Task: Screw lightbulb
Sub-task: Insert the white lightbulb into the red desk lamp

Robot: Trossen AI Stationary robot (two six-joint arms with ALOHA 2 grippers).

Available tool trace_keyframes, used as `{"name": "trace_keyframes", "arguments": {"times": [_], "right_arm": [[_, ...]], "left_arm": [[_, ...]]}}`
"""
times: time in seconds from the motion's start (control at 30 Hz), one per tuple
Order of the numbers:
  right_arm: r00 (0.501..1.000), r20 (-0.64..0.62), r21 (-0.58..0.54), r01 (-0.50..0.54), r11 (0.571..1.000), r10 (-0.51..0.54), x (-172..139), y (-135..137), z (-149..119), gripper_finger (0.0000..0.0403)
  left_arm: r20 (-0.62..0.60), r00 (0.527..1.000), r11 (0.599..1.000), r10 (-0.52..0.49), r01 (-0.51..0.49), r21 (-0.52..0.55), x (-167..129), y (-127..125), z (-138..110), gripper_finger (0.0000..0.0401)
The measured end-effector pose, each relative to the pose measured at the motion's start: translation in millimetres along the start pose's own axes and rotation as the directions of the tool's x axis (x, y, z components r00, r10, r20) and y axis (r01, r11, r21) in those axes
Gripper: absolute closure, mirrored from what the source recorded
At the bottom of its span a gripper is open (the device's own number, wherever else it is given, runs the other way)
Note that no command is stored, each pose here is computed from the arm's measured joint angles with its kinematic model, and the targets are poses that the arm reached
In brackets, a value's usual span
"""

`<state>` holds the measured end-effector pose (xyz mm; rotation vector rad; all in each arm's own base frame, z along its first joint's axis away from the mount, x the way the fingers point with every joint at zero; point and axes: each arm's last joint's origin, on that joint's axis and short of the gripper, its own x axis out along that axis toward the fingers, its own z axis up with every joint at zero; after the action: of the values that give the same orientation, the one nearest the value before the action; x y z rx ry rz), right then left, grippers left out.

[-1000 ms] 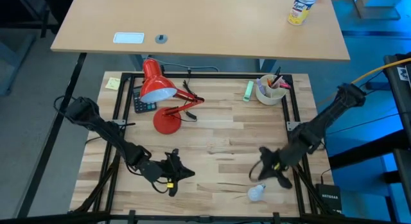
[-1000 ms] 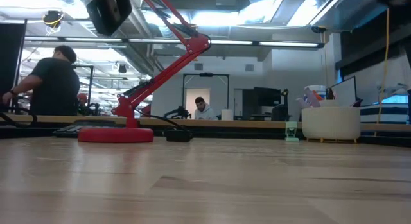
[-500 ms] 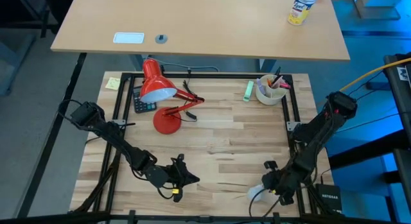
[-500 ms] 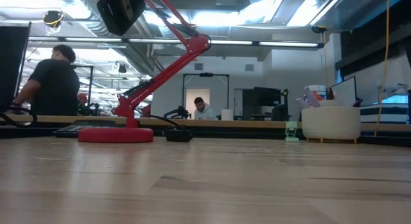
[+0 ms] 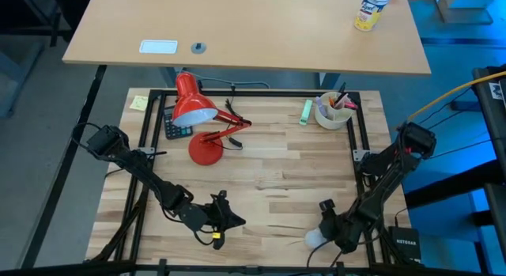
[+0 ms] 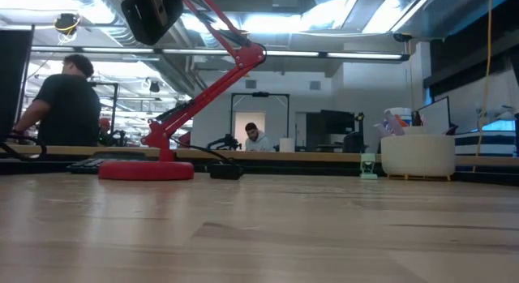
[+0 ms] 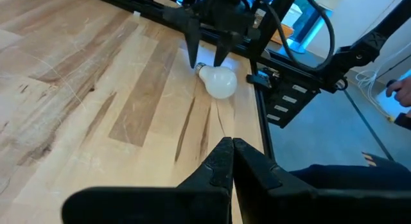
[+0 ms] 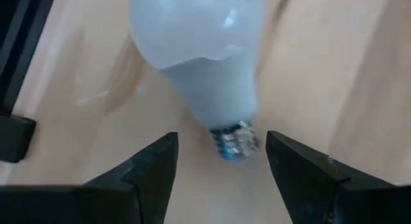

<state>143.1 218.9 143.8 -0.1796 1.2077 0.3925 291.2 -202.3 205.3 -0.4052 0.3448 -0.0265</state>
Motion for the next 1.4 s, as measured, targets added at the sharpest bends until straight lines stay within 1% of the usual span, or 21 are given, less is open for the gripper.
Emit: {"name": "trace_keyframes", "arguments": {"times": [0.1, 0.23, 0.33, 0.5, 0.63, 0.73, 0.83, 0.9, 0.97, 1.13, 1.27, 1.33, 1.4], "right_arm": [[0.999, 0.034, -0.008, -0.007, 1.000, 0.007, 7, 3, 3, 0.0164], [0.999, 0.039, -0.024, 0.034, 0.999, -0.033, 12, 2, 3, 0.0187], [0.997, 0.056, -0.022, 0.055, 0.998, -0.054, 12, 2, 4, 0.0220], [0.996, 0.060, -0.022, 0.068, 0.997, -0.066, 12, 1, 3, 0.0292], [0.996, 0.068, -0.008, 0.062, 0.998, -0.061, 11, 2, 4, 0.0297], [0.995, 0.080, 0.034, 0.063, 0.997, -0.065, 11, 2, 5, 0.0297], [0.992, 0.095, 0.058, 0.073, 0.996, -0.078, 11, 2, 6, 0.0297], [0.991, 0.101, 0.070, 0.082, 0.994, -0.089, 11, 1, 6, 0.0297], [0.990, 0.110, 0.092, 0.078, 0.993, -0.088, 11, -1, 9, 0.0297], [0.984, 0.144, 0.142, 0.081, 0.986, -0.102, 8, -5, 20, 0.0297], [0.969, 0.197, 0.177, 0.115, 0.977, -0.150, 4, -9, 33, 0.0297], [0.959, 0.214, 0.188, 0.144, 0.971, -0.184, 4, -14, 37, 0.0297], [0.949, 0.226, 0.203, 0.175, 0.964, -0.220, 4, -18, 39, 0.0297]], "left_arm": [[0.000, 1.000, 1.000, 0.000, 0.000, 0.000, 0, 0, 0, 0.0401], [-0.003, 1.000, 1.000, 0.003, -0.003, 0.002, 0, 0, 0, 0.0401], [-0.005, 1.000, 1.000, 0.004, -0.004, 0.005, 0, 1, 0, 0.0401], [-0.003, 1.000, 1.000, 0.004, -0.004, 0.005, 0, 1, 0, 0.0401], [0.000, 1.000, 1.000, 0.007, -0.007, 0.008, 0, 1, 0, 0.0401], [0.012, 1.000, 1.000, 0.013, -0.013, 0.021, 1, 3, 2, 0.0401], [0.028, 0.999, 0.999, 0.042, -0.041, -0.027, 4, 8, 6, 0.0390], [0.033, 0.998, 0.998, 0.053, -0.051, -0.045, 6, 11, 8, 0.0370], [0.036, 0.998, 0.997, 0.060, -0.059, -0.049, 7, 13, 9, 0.0342], [0.037, 0.997, 0.996, 0.070, -0.068, -0.058, 11, 19, 13, 0.0252], [0.036, 0.997, 0.995, 0.075, -0.073, -0.063, 12, 23, 15, 0.0185], [0.036, 0.996, 0.996, 0.077, -0.075, -0.054, 13, 23, 16, 0.0160], [0.036, 0.997, 0.997, 0.075, -0.073, -0.038, 12, 23, 16, 0.0143]]}}
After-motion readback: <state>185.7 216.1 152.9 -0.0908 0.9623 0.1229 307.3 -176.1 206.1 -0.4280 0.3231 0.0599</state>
